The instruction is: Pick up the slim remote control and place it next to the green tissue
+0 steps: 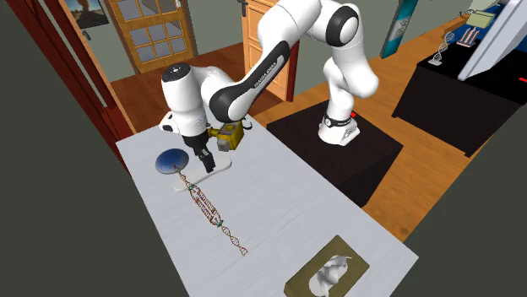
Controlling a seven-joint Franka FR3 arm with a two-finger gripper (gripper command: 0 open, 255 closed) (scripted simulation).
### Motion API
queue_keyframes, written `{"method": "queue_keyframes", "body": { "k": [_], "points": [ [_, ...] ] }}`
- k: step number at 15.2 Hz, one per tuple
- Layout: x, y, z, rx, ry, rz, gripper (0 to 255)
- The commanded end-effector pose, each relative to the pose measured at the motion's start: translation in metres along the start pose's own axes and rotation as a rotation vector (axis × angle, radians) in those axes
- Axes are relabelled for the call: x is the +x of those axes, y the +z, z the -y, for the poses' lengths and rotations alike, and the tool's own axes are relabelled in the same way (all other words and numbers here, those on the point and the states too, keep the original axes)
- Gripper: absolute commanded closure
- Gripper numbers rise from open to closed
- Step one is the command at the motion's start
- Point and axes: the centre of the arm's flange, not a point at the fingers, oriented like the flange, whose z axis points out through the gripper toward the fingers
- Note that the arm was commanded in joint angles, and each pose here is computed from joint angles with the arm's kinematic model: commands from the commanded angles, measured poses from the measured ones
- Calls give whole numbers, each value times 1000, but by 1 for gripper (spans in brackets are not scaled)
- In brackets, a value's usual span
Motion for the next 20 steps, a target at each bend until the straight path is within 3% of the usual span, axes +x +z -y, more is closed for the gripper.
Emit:
{"method": "queue_keyframes", "body": {
  "k": [1,8,15,16,20],
  "points": [
    [10,11,0,-4,-1,0,0],
    [9,46,0,-4,-1,0,0],
    [10,46,0,-4,-1,0,0],
    [10,46,0,-4,-1,0,255],
    [10,46,0,-4,-1,0,255]
  ]
}}
